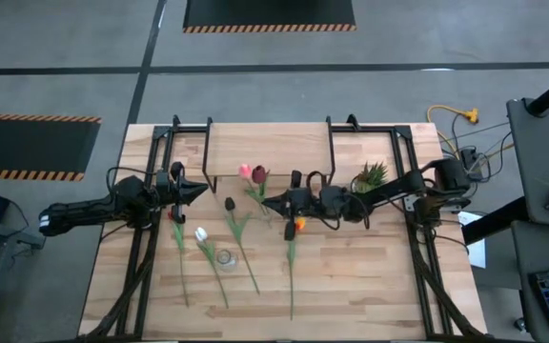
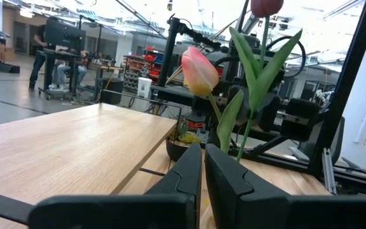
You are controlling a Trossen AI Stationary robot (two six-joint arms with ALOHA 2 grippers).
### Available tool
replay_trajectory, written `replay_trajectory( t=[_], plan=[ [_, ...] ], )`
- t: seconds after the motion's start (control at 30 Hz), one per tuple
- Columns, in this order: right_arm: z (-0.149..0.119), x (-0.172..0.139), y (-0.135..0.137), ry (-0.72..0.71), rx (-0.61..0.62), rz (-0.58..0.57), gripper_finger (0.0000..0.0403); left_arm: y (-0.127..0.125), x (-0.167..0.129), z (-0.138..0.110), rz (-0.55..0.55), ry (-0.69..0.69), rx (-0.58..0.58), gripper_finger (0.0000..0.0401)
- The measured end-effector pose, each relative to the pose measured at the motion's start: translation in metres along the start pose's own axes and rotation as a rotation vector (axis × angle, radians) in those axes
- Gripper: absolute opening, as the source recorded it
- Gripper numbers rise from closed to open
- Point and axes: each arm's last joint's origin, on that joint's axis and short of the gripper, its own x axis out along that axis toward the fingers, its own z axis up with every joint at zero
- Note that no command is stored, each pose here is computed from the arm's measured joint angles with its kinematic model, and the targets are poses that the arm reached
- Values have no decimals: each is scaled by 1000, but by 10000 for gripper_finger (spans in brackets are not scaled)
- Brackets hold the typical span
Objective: Pick and place flowers into a vace then onto a shelf
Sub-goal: Put the purple flower into the top transparent vase
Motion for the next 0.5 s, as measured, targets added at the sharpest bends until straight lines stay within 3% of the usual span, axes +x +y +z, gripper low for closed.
replay_trajectory(
  t=[0.37,0.5],
  plan=[
    [-24,8,1,0,-23,-1,9,0,0,0,0,0,0,4],
    [-23,7,0,-5,32,-9,9,0,0,0,-1,0,0,4]
  ],
)
